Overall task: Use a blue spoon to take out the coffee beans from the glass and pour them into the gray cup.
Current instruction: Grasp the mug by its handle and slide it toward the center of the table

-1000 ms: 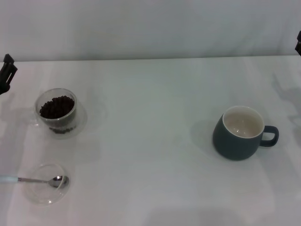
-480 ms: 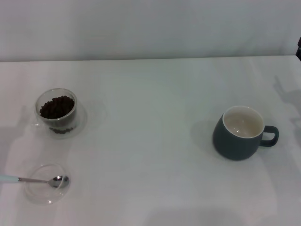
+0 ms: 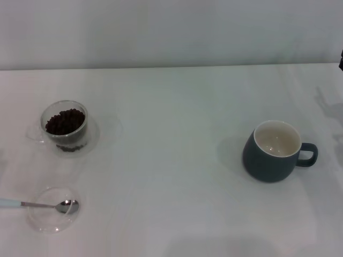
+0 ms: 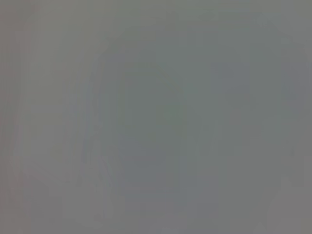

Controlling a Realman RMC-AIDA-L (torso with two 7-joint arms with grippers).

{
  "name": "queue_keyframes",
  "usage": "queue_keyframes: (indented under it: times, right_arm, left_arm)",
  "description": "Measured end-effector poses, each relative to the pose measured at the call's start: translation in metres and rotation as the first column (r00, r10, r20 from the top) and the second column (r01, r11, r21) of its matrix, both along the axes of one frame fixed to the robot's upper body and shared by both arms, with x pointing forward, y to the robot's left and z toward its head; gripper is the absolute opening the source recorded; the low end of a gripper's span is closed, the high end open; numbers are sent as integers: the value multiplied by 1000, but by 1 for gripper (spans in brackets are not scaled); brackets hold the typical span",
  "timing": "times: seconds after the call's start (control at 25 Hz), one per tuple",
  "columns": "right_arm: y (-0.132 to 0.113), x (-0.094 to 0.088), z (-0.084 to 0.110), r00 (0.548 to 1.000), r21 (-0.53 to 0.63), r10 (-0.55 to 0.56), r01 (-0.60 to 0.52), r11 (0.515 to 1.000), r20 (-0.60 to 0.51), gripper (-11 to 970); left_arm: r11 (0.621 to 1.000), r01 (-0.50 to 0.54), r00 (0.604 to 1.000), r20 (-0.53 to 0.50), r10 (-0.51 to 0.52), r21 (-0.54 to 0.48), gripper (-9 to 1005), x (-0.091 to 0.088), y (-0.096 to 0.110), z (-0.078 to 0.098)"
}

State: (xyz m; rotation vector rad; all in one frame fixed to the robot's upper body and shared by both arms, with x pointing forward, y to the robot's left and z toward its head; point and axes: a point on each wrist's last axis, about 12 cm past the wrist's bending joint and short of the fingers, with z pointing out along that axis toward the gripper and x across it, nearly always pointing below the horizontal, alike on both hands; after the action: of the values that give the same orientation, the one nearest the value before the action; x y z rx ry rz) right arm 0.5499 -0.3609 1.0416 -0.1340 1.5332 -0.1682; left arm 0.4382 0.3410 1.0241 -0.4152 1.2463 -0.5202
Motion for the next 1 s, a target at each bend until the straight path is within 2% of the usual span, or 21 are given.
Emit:
queue_keyframes:
  times: [0.28, 0.44, 0.56, 0.6, 0.84, 1.0]
  right_arm:
    - [-3, -2, -4, 999, 21, -38, 39, 999, -22, 869]
    - [-6, -12, -8, 999, 18, -37, 38, 999, -21, 869]
    - [-5, -21, -7, 1000, 49, -12, 11, 999, 20, 869]
    - [-5, -26, -7, 999, 68, -5, 3, 998, 32, 869]
    - [-14, -75, -13, 994, 140, 37, -52, 989, 104, 869]
    - [-11, -109, -23, 991, 179, 112, -124, 976, 78, 868]
  left_arm:
    - [1000, -16, 1000, 16, 16, -6, 871, -37, 24, 1]
    - [999, -41, 999, 16, 40, 34, 871, -51, 35, 2]
    - [996, -67, 998, 17, 66, 61, 872, -63, 47, 5]
    - [993, -85, 996, 21, 84, 82, 872, -70, 55, 8]
    - [986, -103, 994, 32, 100, 131, 872, -74, 67, 14]
    - [981, -110, 994, 31, 107, 161, 872, -73, 76, 18]
